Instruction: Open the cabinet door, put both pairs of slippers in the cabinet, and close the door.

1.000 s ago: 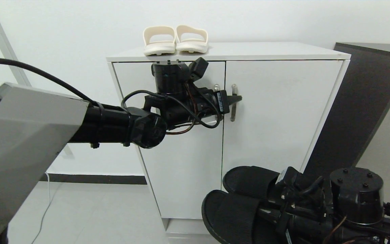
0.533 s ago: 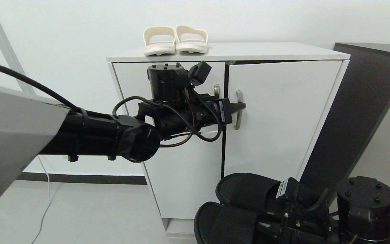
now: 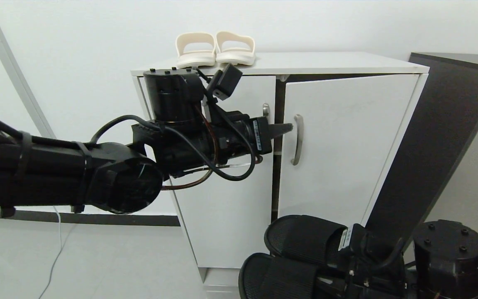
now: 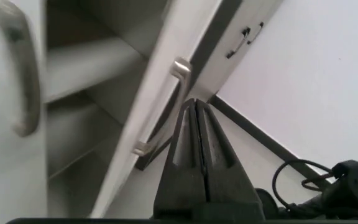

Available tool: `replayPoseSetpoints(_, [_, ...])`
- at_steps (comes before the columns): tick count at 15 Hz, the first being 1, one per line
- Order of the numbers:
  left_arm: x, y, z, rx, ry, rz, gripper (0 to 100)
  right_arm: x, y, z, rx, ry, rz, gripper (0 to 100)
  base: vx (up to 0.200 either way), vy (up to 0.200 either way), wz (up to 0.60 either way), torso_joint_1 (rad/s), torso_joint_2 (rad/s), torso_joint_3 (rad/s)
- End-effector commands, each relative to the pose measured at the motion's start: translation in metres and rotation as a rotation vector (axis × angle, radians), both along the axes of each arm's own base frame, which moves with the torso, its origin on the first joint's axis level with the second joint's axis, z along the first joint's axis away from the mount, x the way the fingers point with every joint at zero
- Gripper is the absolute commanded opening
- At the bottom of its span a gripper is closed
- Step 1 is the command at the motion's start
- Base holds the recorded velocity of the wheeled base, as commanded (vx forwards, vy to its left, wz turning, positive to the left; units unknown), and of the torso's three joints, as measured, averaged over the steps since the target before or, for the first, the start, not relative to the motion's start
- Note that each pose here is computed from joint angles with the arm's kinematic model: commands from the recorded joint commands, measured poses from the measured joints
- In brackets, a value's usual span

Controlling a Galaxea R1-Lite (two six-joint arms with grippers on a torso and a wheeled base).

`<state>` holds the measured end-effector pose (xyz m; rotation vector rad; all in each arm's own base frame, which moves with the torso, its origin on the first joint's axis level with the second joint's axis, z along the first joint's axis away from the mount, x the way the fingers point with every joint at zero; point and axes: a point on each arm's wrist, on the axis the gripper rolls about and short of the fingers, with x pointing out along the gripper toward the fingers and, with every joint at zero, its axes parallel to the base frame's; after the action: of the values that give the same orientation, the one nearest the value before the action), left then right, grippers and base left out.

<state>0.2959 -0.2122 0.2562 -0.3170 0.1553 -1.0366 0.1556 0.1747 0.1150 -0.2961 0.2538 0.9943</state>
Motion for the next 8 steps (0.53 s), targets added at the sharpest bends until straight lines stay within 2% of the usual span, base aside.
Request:
replayPoseSetpoints(1, [0.008,0.008,0.003,-0.012,-0.004,0.024,0,0.0,0.0,-0.001,-0.005,0.004,0.003,0,0.0,0.0,0.0,0.0,0.0,0.0])
replayPoseSetpoints(5, [0.026,0.006,0.001,-0.042,0.018,0.046,0,-0.001,0.001,-0.003,-0.009,0.008,0.007,0,0.0,0.0,0.0,0.0,0.0,0.0])
replayPoseSetpoints(8, [0.04,-0.004,-0.004,-0.046,0.012,0.041,0,-0.002,0.003,-0.005,-0.015,0.013,0.017,0,0.0,0.0,0.0,0.0,0.0,0.0])
